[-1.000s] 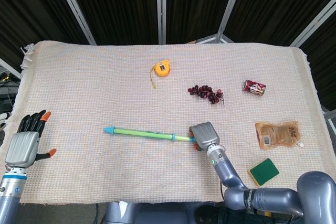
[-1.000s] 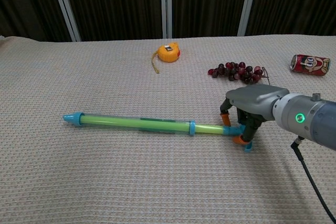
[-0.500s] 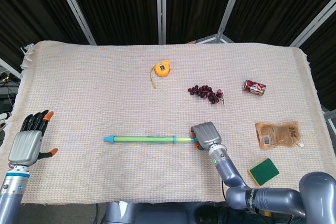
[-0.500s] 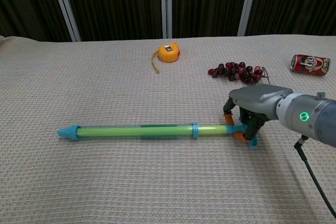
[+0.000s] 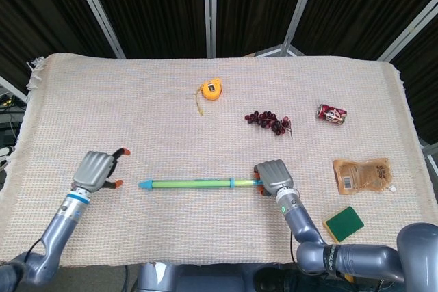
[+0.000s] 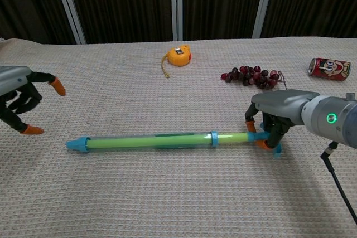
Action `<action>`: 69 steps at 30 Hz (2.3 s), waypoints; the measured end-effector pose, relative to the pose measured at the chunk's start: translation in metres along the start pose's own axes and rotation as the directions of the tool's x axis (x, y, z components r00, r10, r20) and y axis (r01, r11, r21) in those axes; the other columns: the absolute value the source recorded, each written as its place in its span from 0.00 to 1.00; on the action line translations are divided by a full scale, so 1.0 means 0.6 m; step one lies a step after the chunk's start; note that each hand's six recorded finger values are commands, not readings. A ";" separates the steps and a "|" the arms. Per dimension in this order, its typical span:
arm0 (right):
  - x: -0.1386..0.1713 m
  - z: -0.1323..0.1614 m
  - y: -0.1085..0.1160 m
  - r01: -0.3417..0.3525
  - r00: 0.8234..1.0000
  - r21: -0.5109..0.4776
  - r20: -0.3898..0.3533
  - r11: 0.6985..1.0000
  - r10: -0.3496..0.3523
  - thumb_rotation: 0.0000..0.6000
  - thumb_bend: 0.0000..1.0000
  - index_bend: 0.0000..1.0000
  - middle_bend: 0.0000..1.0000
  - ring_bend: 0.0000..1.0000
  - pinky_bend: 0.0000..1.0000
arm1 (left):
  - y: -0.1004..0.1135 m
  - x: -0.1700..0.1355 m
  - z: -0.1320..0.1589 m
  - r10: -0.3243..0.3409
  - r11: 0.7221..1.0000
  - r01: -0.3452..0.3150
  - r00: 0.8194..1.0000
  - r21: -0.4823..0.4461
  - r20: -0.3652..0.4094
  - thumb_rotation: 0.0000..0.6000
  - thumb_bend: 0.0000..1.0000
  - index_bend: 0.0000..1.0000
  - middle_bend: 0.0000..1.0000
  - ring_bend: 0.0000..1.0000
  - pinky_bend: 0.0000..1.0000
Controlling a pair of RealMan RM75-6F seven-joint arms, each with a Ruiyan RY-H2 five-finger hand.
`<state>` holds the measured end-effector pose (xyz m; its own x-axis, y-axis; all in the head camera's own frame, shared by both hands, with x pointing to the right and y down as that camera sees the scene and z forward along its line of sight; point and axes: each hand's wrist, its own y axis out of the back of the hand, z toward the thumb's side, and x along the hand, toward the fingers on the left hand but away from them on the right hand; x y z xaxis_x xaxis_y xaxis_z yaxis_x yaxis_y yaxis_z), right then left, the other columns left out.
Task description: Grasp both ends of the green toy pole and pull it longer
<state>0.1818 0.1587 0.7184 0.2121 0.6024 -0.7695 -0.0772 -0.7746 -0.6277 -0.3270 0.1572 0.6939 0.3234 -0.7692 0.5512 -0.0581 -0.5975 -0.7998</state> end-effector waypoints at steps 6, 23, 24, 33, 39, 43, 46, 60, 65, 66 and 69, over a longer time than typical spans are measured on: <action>-0.001 -0.006 0.002 -0.008 1.000 -0.012 0.017 1.000 0.009 1.00 0.51 0.68 1.00 1.00 1.00 | -0.033 0.025 0.047 -0.072 0.994 0.074 0.997 -0.077 0.040 1.00 0.09 0.38 0.95 0.87 1.00; 0.004 0.000 0.008 0.000 1.000 -0.010 0.024 1.000 0.000 1.00 0.51 0.68 1.00 1.00 1.00 | -0.048 0.023 0.090 -0.156 0.967 0.165 0.986 -0.195 0.060 1.00 0.18 0.40 0.95 0.87 1.00; 0.004 0.000 0.007 0.000 1.000 -0.010 0.025 1.000 0.000 1.00 0.51 0.68 1.00 1.00 1.00 | -0.050 0.024 0.092 -0.162 0.964 0.172 0.985 -0.201 0.062 1.00 0.18 0.40 0.95 0.87 1.00; 0.006 0.000 0.005 -0.003 1.000 -0.003 0.031 1.000 0.003 1.00 0.51 0.68 1.00 1.00 1.00 | -0.073 0.041 0.111 -0.206 0.944 0.215 0.977 -0.250 0.061 1.00 0.21 0.43 0.95 0.87 1.00; 0.009 0.002 0.009 0.003 0.999 0.001 0.033 1.000 -0.003 1.00 0.52 0.68 1.00 1.00 1.00 | -0.078 0.053 0.115 -0.219 0.942 0.225 0.974 -0.249 0.053 1.00 0.24 0.45 0.95 0.87 1.00; 0.011 0.001 0.011 0.005 0.999 0.003 0.036 1.000 -0.005 1.00 0.52 0.68 1.00 1.00 1.00 | -0.083 0.060 0.121 -0.225 0.941 0.230 0.973 -0.246 0.050 1.00 0.24 0.46 0.95 0.87 1.00; 0.012 0.001 0.012 0.007 0.999 0.004 0.038 1.000 -0.007 1.00 0.52 0.68 1.00 1.00 1.00 | -0.087 0.061 0.123 -0.231 0.940 0.236 0.972 -0.248 0.049 1.00 0.27 0.49 0.95 0.87 1.00; 0.015 -0.003 0.018 0.016 0.999 0.007 0.043 1.000 -0.016 1.00 0.52 0.69 1.00 1.00 1.00 | -0.084 0.064 0.116 -0.211 0.945 0.212 0.977 -0.250 0.031 1.00 0.48 0.71 0.95 0.87 1.00; 0.016 -0.007 0.022 0.023 0.999 0.004 0.047 1.000 -0.023 1.00 0.52 0.69 1.00 1.00 1.00 | -0.075 0.064 0.111 -0.197 0.948 0.197 0.980 -0.250 0.027 1.00 0.49 0.75 0.95 0.87 1.00; 0.016 -0.008 0.022 0.023 0.999 0.004 0.048 1.000 -0.023 1.00 0.52 0.69 1.00 1.00 1.00 | -0.073 0.064 0.110 -0.195 0.948 0.195 0.980 -0.249 0.026 1.00 0.49 0.76 0.95 0.87 1.00; 0.017 -0.012 0.023 0.024 0.998 0.004 0.050 1.000 -0.024 1.00 0.52 0.69 1.00 1.00 1.00 | -0.071 0.063 0.109 -0.193 0.951 0.193 0.981 -0.243 0.024 1.00 0.49 0.77 0.95 0.87 1.00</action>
<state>0.1898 0.1529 0.7025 0.1648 0.6301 -0.7588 -0.0762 -0.7589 -0.6467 -0.2507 0.1682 0.7333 0.3513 -0.6340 0.6890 -0.2223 -0.7713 -0.5964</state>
